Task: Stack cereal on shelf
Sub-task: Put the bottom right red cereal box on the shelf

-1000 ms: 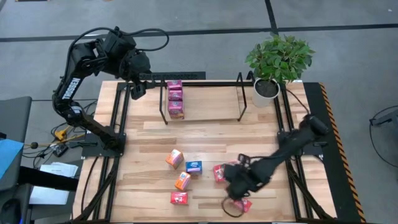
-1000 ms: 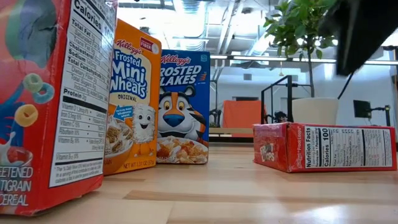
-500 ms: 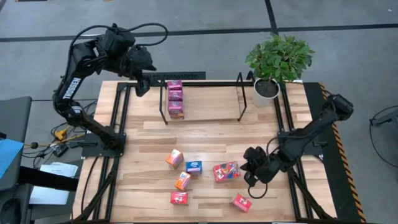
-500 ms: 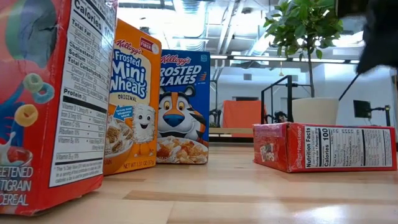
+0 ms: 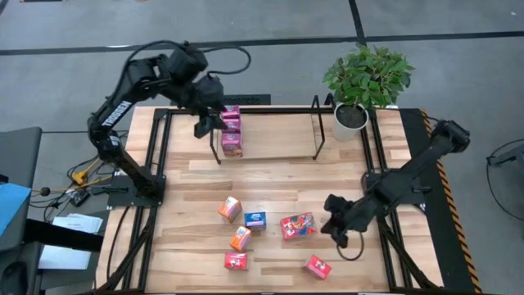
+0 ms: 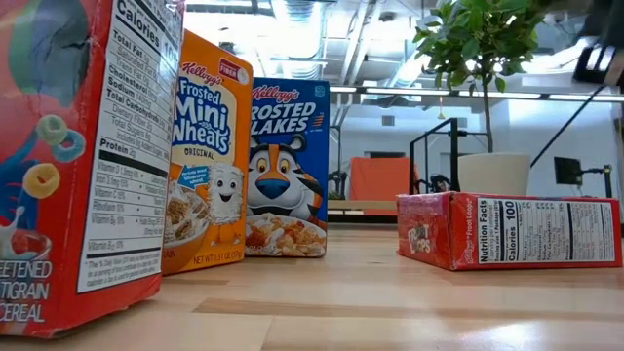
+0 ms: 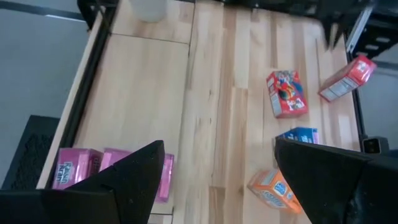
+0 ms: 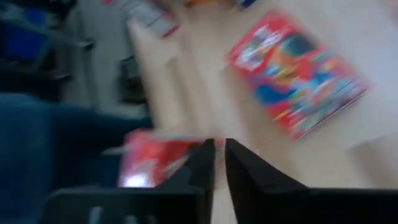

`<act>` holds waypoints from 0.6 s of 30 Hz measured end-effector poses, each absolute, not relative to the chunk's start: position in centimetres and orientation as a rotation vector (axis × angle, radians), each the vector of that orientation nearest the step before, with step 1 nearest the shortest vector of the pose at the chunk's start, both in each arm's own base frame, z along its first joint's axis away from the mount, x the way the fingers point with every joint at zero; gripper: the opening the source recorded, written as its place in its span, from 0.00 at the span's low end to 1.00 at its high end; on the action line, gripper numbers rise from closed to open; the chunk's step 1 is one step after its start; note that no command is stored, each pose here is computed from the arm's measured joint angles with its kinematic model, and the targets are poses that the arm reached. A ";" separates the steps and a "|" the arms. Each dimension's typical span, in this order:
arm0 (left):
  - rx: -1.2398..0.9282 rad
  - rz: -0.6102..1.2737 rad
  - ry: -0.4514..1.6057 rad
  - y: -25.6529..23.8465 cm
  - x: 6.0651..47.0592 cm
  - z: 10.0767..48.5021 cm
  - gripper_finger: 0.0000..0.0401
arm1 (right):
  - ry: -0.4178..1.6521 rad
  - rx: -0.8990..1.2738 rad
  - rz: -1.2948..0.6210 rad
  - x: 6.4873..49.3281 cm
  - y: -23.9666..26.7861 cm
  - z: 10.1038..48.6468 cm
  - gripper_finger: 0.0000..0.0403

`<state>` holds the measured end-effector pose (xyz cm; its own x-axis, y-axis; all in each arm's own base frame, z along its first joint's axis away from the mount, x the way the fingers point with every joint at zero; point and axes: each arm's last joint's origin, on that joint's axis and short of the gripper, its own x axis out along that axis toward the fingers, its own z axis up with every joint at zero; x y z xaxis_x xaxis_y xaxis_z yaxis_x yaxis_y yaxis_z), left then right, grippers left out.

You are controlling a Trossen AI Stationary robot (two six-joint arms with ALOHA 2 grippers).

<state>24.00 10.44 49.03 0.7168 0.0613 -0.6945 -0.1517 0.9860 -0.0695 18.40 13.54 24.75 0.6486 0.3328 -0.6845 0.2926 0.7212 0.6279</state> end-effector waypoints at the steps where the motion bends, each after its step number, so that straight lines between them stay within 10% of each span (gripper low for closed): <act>1: -0.117 0.107 0.771 10.4 24.3 48.8 0.74 | 0.913 0.831 0.060 18.3 13.6 25.9 0.19; 9: -0.069 0.017 0.800 9.7 25.2 48.3 0.74 | 1.059 0.851 0.135 18.2 15.7 33.5 0.45; 18: -0.067 -0.005 0.864 9.4 24.5 48.0 0.74 | 1.261 0.582 0.078 22.7 20.7 33.6 0.53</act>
<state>24.50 9.37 47.99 0.6498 -0.0311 -0.7595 -0.0228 0.9979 -0.0604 22.66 20.71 33.58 0.3222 0.3666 -0.8728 0.2562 0.8538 0.4532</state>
